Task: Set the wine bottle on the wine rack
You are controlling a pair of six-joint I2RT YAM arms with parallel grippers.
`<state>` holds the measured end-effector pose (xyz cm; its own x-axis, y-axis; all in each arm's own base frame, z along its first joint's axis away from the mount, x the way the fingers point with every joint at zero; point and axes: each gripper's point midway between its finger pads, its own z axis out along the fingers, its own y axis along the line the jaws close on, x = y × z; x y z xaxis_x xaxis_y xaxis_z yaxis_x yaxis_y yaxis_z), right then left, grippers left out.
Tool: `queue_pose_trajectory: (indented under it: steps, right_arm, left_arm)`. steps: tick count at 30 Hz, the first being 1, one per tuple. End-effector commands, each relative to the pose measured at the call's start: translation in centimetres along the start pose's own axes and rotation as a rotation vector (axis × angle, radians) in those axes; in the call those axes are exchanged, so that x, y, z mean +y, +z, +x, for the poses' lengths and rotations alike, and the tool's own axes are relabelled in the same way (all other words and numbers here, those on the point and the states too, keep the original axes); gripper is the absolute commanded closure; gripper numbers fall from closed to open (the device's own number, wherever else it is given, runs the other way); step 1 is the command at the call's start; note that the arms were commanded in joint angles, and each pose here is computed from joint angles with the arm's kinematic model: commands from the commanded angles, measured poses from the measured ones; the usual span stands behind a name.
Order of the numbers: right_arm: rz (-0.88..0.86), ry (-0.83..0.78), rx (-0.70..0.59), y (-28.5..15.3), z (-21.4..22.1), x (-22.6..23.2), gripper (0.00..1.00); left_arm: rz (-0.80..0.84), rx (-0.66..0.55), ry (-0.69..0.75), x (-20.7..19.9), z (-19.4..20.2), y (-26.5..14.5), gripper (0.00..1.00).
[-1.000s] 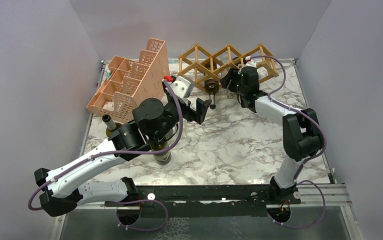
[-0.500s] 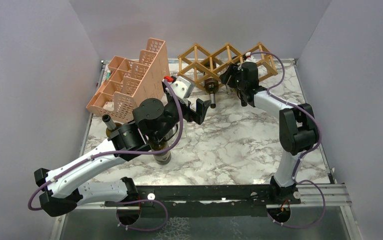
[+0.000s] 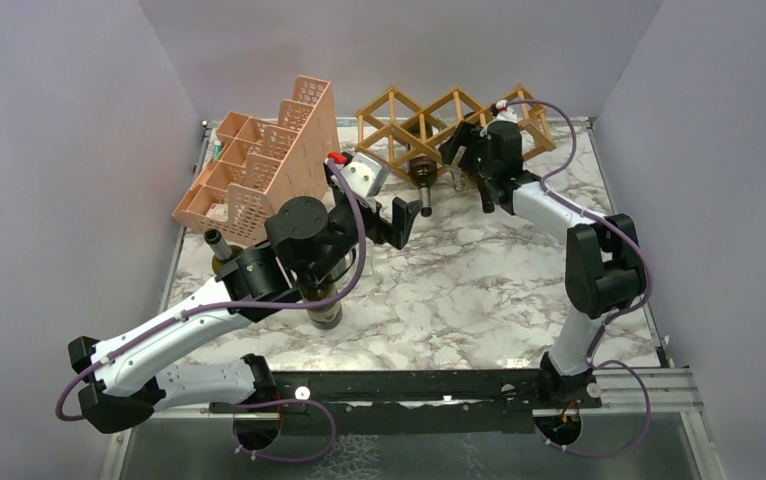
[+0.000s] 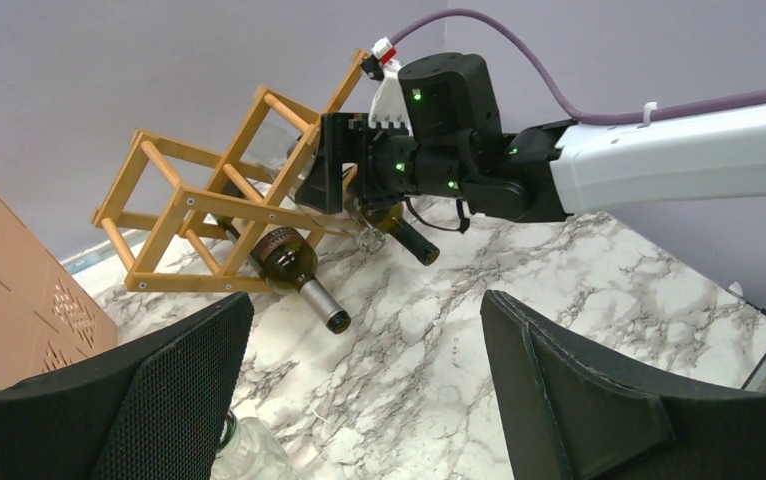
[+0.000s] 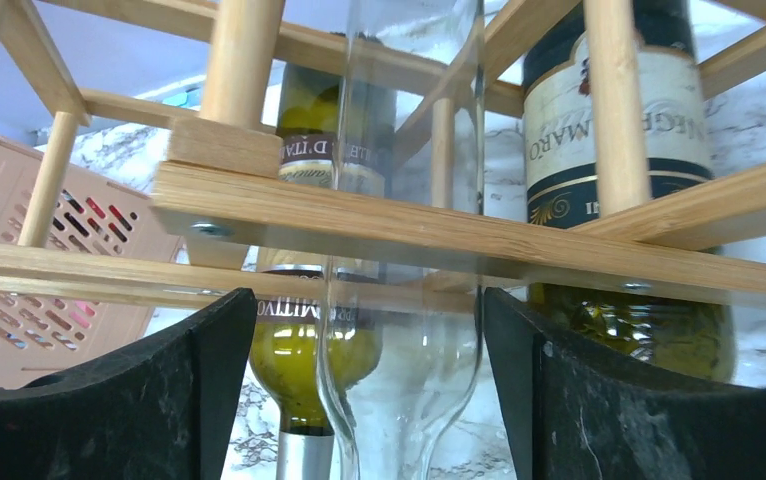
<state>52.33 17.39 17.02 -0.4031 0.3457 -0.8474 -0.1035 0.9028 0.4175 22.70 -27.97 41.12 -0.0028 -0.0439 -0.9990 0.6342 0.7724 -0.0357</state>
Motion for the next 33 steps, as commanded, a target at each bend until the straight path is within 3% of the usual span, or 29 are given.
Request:
queue_pose_trajectory:
  steps: [1, 8, 16, 20, 26, 33]
  right_arm:
    - [0.037, -0.038, -0.08, -2.5, -3.7, 0.0, 0.15]
    - [0.056, -0.073, 0.022, -6.7, -3.7, 0.3, 0.16]
    - [-0.204, -0.214, 0.178, -14.4, -1.1, 4.1, 0.19]
    - [-0.309, -0.226, 0.187, -17.9, -0.3, 5.8, 0.19]
    - [-0.65, -0.362, 0.163, -22.9, 1.8, 12.2, 0.2]
    - [-0.705, -0.436, 0.117, -23.2, 4.6, 17.6, 0.21]
  left_arm:
    - [-0.008, -0.014, -0.009, 0.3, -0.4, -0.5, 0.1]
    - [-0.025, -0.02, -0.004, 0.8, -0.5, -0.9, 0.1]
    - [-0.057, -0.046, -0.002, 1.4, -0.7, -1.0, 0.1]
    - [-0.067, -0.061, -0.014, 1.5, -0.9, -0.9, 0.09]
    - [-0.09, -0.073, -0.028, 2.0, -1.1, -1.2, 0.08]
    - [-0.137, -0.109, -0.047, 3.2, -2.3, -2.2, 0.08]
